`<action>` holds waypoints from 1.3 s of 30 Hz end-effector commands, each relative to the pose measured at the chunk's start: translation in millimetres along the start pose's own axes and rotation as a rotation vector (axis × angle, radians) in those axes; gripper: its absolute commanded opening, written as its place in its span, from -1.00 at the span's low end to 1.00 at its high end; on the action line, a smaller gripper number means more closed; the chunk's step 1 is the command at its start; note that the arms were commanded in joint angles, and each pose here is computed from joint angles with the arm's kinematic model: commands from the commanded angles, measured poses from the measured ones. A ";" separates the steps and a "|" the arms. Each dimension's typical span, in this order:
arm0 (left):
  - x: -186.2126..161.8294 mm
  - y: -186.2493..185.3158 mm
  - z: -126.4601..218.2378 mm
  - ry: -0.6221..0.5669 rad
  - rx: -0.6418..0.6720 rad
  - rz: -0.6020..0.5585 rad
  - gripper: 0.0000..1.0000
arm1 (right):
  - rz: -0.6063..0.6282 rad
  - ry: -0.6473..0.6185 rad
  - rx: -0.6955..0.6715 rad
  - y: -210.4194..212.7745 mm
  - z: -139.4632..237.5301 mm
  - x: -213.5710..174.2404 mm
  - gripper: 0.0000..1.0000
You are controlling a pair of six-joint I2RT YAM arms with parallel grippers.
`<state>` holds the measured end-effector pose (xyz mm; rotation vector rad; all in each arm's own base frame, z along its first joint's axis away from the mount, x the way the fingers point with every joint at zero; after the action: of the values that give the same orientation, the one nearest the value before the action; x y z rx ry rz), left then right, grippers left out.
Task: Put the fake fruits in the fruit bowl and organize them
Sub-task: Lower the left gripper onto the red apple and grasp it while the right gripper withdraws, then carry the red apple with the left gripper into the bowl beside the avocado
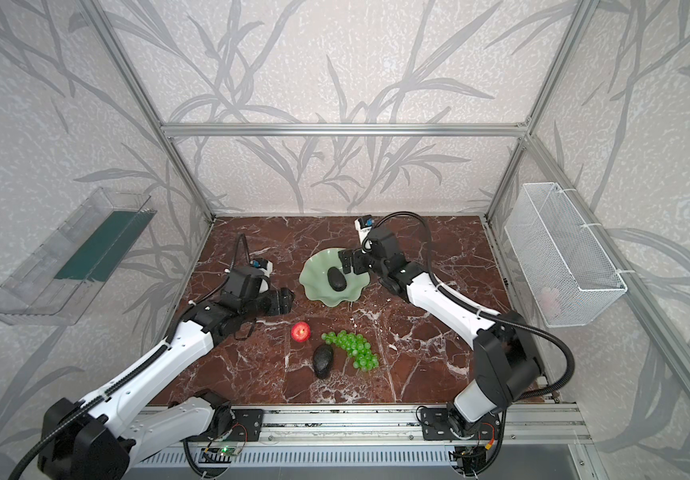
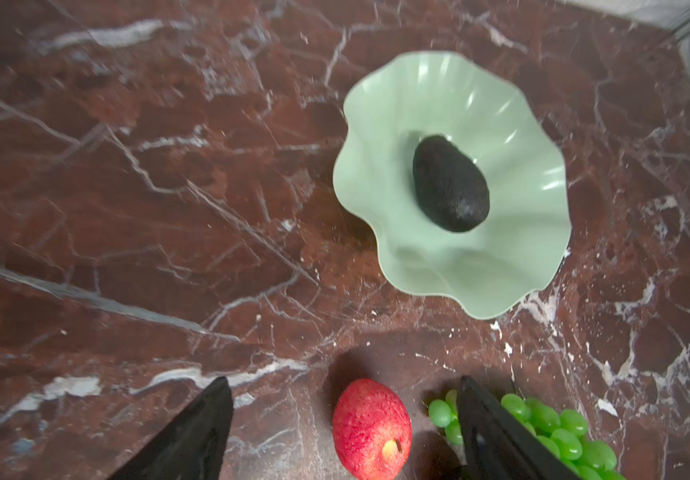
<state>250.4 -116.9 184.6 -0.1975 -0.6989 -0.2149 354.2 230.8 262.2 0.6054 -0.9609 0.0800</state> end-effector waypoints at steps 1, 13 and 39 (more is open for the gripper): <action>-24.2 -12.9 -19.0 0.082 -0.013 0.023 0.69 | -0.057 -0.013 0.002 -14.4 9.2 -10.4 0.98; -63.3 -41.0 -48.2 0.268 -0.020 -0.059 0.69 | -0.096 -0.006 -0.086 -43.4 37.0 -31.2 0.98; 12.6 -53.5 -8.7 0.066 -0.021 -0.183 0.01 | -0.121 -0.028 -0.103 -52.7 43.4 -35.0 0.98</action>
<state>237.1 -168.3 150.8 -0.1586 -0.5324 -0.3597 318.7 176.4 219.8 0.5621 -0.9034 -0.0683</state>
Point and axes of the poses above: each gripper's point midway between its finger pads, its own z axis back along the fingers, its own y axis along the line the jaws close on, x = y × z, the point moved 6 cm from there along z, back along the fingers, and after that the axes turned 14 degrees about -z, right-handed, at the moved point
